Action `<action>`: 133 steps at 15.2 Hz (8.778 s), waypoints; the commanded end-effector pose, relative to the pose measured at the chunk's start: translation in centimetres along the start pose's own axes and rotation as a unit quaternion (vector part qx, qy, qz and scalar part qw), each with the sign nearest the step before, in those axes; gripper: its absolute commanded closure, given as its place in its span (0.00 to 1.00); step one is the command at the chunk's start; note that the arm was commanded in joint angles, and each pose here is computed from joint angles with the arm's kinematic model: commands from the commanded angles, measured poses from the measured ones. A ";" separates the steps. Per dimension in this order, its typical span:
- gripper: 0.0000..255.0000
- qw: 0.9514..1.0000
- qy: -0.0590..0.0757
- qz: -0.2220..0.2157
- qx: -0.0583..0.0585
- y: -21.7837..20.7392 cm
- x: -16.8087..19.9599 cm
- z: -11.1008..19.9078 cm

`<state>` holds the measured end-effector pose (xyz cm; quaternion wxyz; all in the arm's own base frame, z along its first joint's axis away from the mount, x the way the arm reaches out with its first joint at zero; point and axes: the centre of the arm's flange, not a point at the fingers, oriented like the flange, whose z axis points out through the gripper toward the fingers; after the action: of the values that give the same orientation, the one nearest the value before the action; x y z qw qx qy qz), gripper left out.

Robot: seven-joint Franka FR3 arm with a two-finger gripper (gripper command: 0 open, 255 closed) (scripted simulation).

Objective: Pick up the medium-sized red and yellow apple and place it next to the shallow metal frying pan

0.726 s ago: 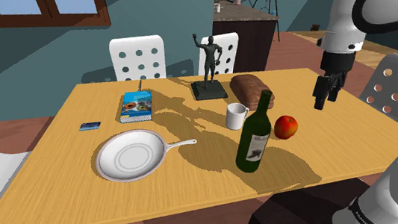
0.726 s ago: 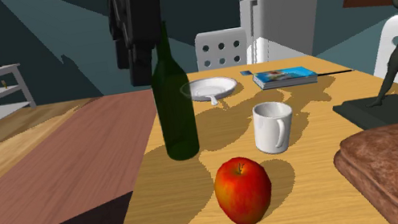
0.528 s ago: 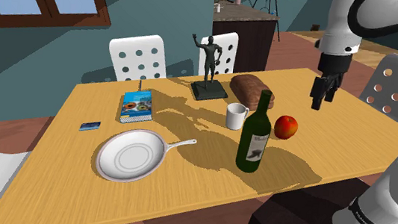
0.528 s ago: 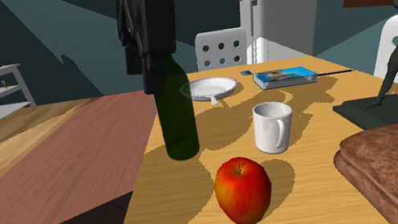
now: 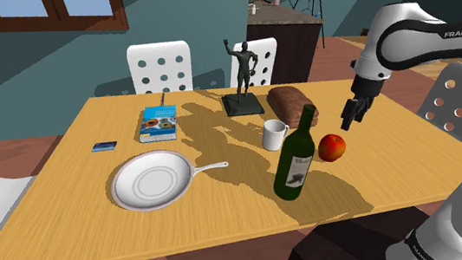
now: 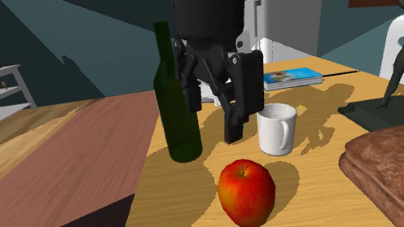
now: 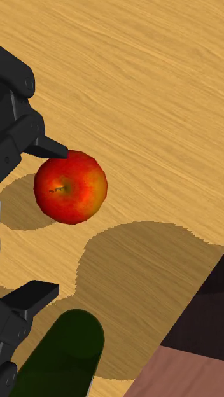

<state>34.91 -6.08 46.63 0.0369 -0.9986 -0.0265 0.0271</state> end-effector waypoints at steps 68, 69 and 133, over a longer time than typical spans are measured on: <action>1.00 0.999 0.030 -0.011 0.002 -4.1 2.6 -11.9; 1.00 0.999 0.030 -0.011 0.002 -5.4 2.8 -11.8; 1.00 0.999 0.030 -0.011 0.002 -40.0 9.0 8.2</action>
<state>41.42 34.85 41.12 0.0400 -0.9985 -0.0360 -0.0033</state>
